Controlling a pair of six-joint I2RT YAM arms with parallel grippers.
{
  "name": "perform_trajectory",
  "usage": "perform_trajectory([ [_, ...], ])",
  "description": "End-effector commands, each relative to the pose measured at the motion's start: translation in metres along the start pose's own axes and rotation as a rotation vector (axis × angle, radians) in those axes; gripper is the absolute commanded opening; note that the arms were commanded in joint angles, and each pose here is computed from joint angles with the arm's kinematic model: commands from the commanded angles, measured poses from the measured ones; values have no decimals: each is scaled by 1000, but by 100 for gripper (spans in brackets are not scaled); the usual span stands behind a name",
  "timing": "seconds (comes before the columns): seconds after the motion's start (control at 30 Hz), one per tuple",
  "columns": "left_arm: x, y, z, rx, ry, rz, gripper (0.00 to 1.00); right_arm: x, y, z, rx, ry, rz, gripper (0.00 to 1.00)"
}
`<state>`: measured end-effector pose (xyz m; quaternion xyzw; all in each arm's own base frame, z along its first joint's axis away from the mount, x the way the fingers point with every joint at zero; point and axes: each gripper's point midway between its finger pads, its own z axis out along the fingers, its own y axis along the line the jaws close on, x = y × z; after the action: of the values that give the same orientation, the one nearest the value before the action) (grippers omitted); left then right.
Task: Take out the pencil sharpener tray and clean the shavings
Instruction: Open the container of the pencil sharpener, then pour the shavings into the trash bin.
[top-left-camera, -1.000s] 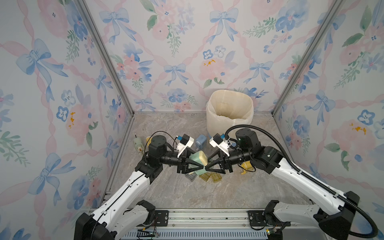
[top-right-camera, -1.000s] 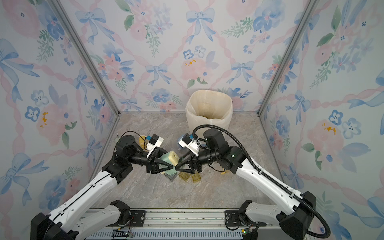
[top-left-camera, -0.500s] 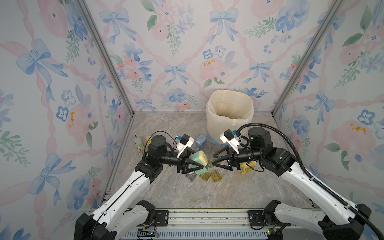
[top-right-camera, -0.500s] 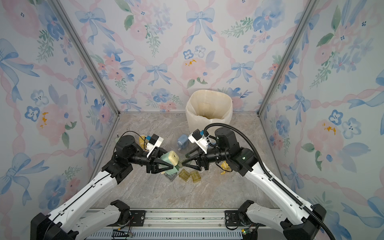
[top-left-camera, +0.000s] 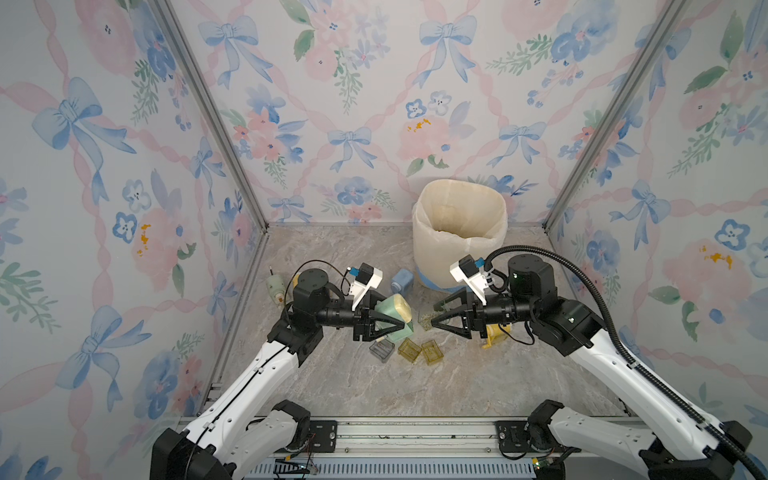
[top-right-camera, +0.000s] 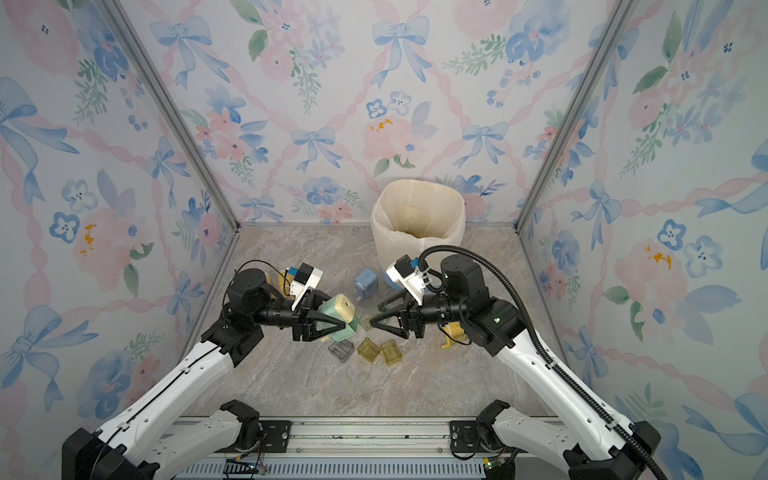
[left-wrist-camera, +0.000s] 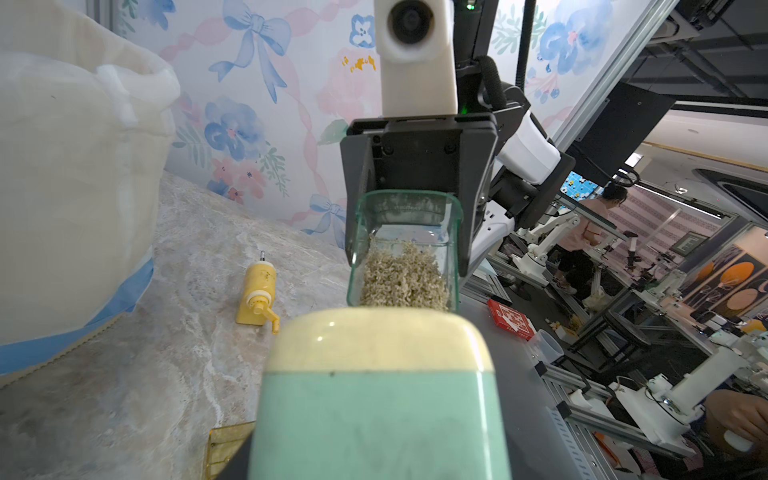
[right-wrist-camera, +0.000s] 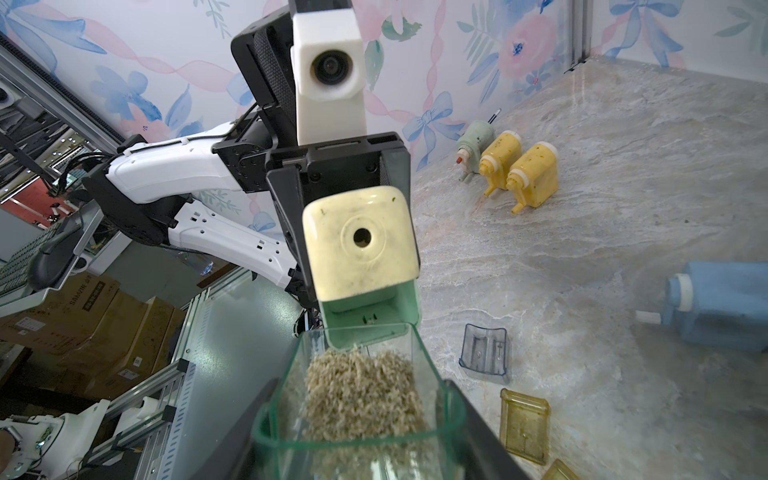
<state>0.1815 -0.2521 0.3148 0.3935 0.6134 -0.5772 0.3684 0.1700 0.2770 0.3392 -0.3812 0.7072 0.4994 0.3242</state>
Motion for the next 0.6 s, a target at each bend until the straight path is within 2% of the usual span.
perform_trajectory([
  [0.0,-8,13,-3,-62,-30,4,0,-7,-3,-6,22,-45,0,46],
  [0.3,-17,60,-11,-275,-88,-54,0,-33,-22,-17,121,-141,21,47],
  [0.57,-21,87,-25,-425,-132,-67,0,-60,-38,-29,172,-229,68,47],
])
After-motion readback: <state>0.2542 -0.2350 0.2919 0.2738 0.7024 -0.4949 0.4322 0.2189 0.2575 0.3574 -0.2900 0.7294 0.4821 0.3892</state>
